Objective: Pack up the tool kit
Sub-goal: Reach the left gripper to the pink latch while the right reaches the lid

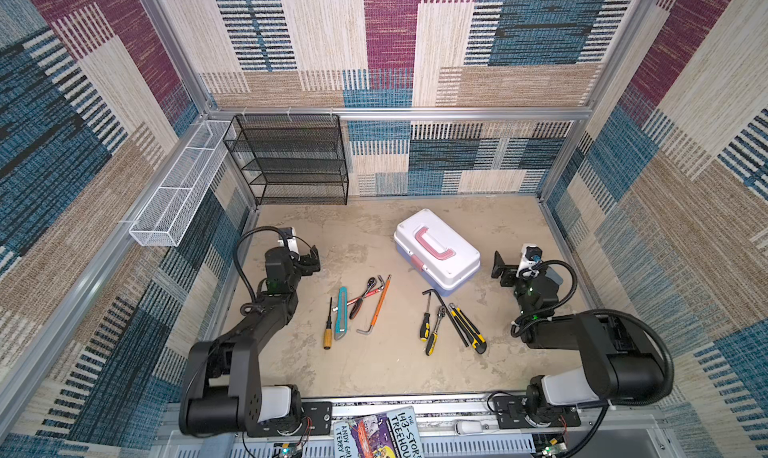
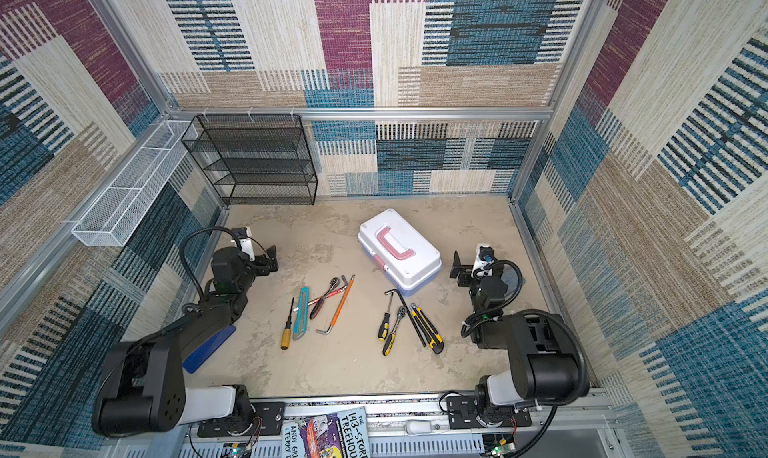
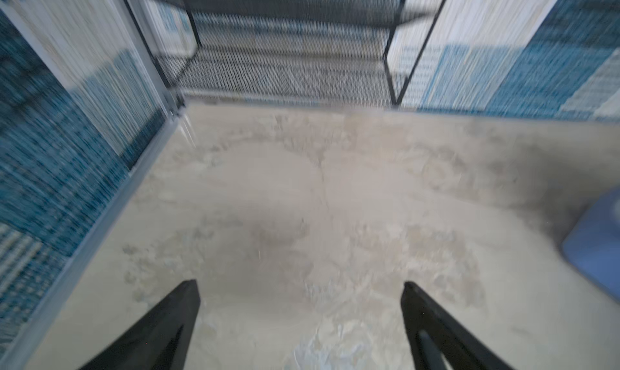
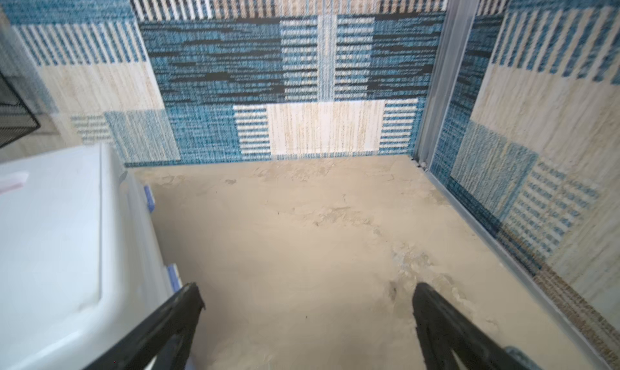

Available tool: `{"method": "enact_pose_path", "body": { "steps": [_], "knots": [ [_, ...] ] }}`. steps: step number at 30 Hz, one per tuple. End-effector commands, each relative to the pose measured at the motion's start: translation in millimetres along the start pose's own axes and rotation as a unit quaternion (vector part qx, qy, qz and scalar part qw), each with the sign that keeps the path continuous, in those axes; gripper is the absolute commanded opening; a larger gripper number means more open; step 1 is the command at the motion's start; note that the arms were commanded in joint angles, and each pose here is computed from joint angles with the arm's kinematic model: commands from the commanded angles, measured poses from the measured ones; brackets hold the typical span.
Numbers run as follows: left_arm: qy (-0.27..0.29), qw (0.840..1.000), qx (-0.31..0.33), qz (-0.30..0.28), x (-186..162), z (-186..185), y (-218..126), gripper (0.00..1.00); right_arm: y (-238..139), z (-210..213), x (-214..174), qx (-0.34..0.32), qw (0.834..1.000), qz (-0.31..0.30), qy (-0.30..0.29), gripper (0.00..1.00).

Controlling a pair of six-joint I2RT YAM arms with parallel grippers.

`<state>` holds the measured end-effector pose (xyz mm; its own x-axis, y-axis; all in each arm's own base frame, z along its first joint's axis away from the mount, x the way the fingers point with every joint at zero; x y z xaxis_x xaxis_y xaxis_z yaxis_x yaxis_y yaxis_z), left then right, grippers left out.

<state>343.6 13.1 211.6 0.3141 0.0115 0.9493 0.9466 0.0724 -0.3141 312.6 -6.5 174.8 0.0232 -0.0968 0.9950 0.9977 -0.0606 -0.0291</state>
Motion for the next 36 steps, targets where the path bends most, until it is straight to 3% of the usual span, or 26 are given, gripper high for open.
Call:
{"method": "enact_pose_path", "body": {
  "steps": [1, 5, 12, 16, 22, 36],
  "knots": [
    [-0.081, 0.994, 0.022, 0.075, -11, 4, -27, 0.88, 2, 3, 3, 0.006, 0.998, 0.052, 0.027, 0.99],
    [-0.144, 0.987, -0.027, 0.062, -12, -13, -53, 0.87, -14, 19, 25, 0.078, 0.995, 0.035, 0.059, 1.00],
    [-0.079, 0.987, -0.108, 0.087, -32, -69, -73, 0.84, -21, 52, 57, 0.208, 0.976, 0.042, 0.042, 1.00],
    [-0.036, 0.975, -0.152, 0.159, -51, -102, -63, 0.84, -16, 71, 63, 0.223, 0.973, 0.057, 0.005, 1.00],
    [0.002, 0.941, -0.249, 0.230, -67, -160, -43, 0.84, 10, 118, 57, 0.259, 0.956, 0.117, -0.069, 1.00],
    [0.011, 0.901, -0.343, 0.265, -84, -237, -30, 0.78, 63, 149, 31, 0.289, 0.922, 0.209, -0.150, 1.00]
  ]
}}
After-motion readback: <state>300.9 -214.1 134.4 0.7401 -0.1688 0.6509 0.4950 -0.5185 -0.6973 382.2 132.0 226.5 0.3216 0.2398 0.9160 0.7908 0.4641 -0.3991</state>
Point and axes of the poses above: each gripper's point midway between its finger pads, its own y axis out along the fingers, its own z axis along the line the jaws close on, x = y × z, the point moved 7 cm from there along -y, back along the fingers, and after that the axes turned 3 degrees about y, right-handed, at the moved point
